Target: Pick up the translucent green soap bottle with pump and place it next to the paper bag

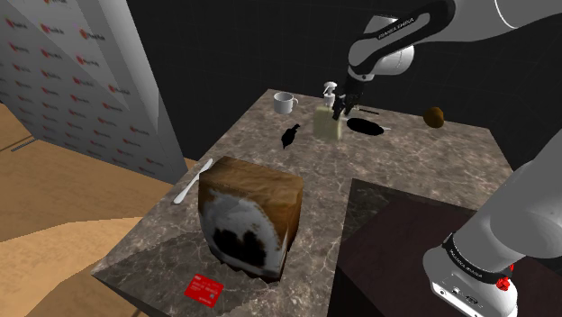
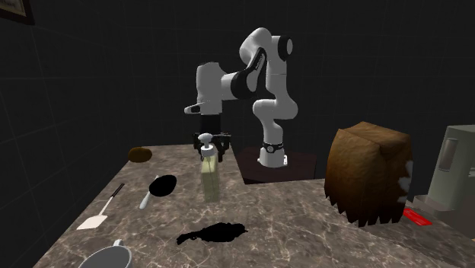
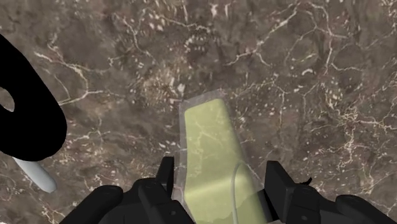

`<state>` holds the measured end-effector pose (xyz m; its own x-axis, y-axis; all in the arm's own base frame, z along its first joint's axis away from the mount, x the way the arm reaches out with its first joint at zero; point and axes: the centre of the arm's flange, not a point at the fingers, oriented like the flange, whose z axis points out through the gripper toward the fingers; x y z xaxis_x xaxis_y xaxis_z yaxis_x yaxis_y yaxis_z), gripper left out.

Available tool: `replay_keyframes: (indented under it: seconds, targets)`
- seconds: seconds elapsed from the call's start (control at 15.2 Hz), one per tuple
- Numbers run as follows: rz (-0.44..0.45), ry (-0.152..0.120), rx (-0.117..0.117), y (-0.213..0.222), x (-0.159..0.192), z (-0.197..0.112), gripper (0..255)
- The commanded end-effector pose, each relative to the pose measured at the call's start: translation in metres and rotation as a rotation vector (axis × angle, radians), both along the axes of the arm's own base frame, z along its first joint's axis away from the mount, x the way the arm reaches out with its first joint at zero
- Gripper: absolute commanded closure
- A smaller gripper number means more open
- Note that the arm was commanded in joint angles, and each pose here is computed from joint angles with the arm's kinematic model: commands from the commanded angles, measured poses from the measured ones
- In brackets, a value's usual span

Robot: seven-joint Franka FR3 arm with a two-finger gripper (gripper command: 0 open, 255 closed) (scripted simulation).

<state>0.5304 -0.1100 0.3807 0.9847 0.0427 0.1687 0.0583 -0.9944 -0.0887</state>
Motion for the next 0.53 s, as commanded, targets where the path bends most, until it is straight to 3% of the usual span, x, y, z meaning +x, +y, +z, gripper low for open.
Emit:
replay_keyframes:
  seconds: [0.0,0.46]
  targets:
    - [0.000,0.000,0.000,-0.001,0.000,0.012,255]
    - [0.000,0.000,0.000,-0.001,0.000,0.049,255]
